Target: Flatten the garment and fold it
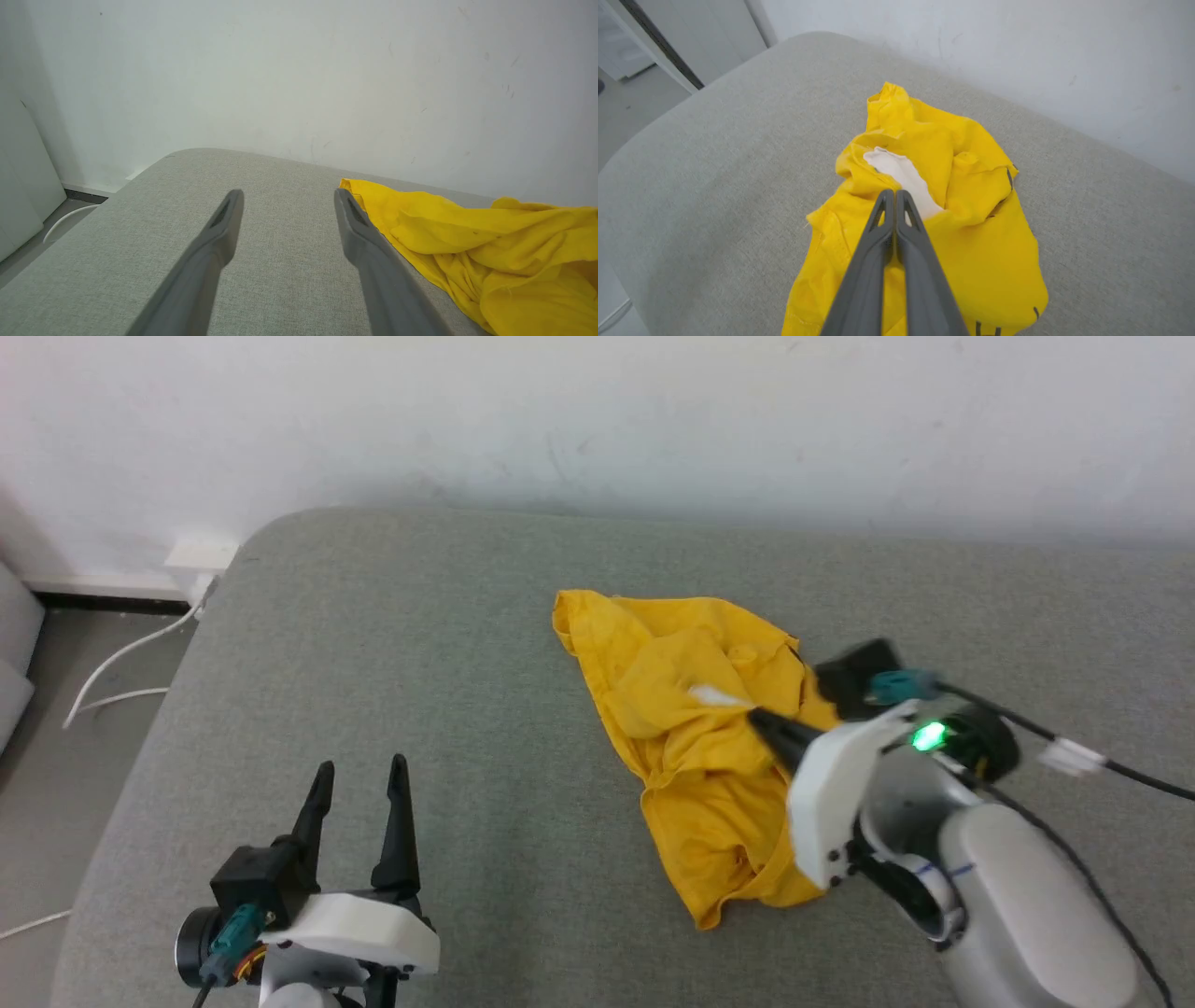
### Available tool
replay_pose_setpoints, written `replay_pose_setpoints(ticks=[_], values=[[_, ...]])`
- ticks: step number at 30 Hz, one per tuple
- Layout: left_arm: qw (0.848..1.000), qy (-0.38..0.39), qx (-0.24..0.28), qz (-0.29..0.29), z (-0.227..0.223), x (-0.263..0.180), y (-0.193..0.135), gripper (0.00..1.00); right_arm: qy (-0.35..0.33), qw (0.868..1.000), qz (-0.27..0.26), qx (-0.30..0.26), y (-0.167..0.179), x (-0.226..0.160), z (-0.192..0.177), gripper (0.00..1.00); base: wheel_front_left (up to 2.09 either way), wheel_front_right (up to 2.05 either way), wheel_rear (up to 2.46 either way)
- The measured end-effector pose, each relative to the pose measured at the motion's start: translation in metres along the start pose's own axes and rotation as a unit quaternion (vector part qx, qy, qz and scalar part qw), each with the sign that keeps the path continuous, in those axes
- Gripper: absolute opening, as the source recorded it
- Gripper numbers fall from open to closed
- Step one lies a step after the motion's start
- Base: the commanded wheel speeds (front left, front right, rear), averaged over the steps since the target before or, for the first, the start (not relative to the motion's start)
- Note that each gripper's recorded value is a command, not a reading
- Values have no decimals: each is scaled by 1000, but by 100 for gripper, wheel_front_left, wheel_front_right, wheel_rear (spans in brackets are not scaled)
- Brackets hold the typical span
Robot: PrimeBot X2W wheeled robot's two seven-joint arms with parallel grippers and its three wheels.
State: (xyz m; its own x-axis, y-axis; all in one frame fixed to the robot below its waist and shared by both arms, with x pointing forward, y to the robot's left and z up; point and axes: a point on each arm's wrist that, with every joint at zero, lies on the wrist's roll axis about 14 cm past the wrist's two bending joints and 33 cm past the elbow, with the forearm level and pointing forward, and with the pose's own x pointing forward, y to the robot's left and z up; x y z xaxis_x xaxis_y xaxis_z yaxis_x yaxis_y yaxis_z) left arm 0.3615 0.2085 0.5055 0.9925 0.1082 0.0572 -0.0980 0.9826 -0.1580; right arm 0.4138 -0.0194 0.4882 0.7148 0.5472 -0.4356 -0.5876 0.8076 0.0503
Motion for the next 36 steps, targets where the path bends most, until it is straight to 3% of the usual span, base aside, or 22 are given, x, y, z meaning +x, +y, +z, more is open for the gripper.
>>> replay_pose_setpoints(ticks=[3,6,10,15,16,17,20,22,25,28,36], values=[[1000,-2,-1,-9,0,3,-5,100,-54,997,-41,40,-25,-17,12,0,0,0,0],[1000,-2,-1,-16,0,6,-10,100,-78,987,-103,94,-58,-44,-5,0,0,0,0],[1000,-1,-3,-31,-1,10,-20,100,-46,972,-177,151,-82,-84,-62,0,0,0,0],[999,1,-6,-42,-3,13,-28,100,30,955,-215,201,-72,-119,-133,3,0,0,0],[999,1,-6,-43,-3,13,-28,100,39,953,-217,207,-69,-123,-141,36,0,0,0],[999,1,-7,-46,-3,13,-30,100,45,952,-218,210,-67,-125,-147,100,0,0,0],[999,3,-7,-49,-5,14,-31,100,14,953,-218,208,-67,-126,-135,100,0,0,0],[999,3,-7,-48,-5,13,-31,100,-63,954,-224,190,-76,-125,-100,100,0,0,0],[999,2,-9,-46,-4,12,-30,100,-110,953,-219,179,-82,-120,-71,100,0,0,0],[999,2,-10,-44,-4,11,-29,100,-104,956,-208,179,-86,-105,-63,100,0,0,0],[999,16,-14,-43,-14,12,-30,100,19,964,-196,181,-125,-68,-82,100,0,0,0]])
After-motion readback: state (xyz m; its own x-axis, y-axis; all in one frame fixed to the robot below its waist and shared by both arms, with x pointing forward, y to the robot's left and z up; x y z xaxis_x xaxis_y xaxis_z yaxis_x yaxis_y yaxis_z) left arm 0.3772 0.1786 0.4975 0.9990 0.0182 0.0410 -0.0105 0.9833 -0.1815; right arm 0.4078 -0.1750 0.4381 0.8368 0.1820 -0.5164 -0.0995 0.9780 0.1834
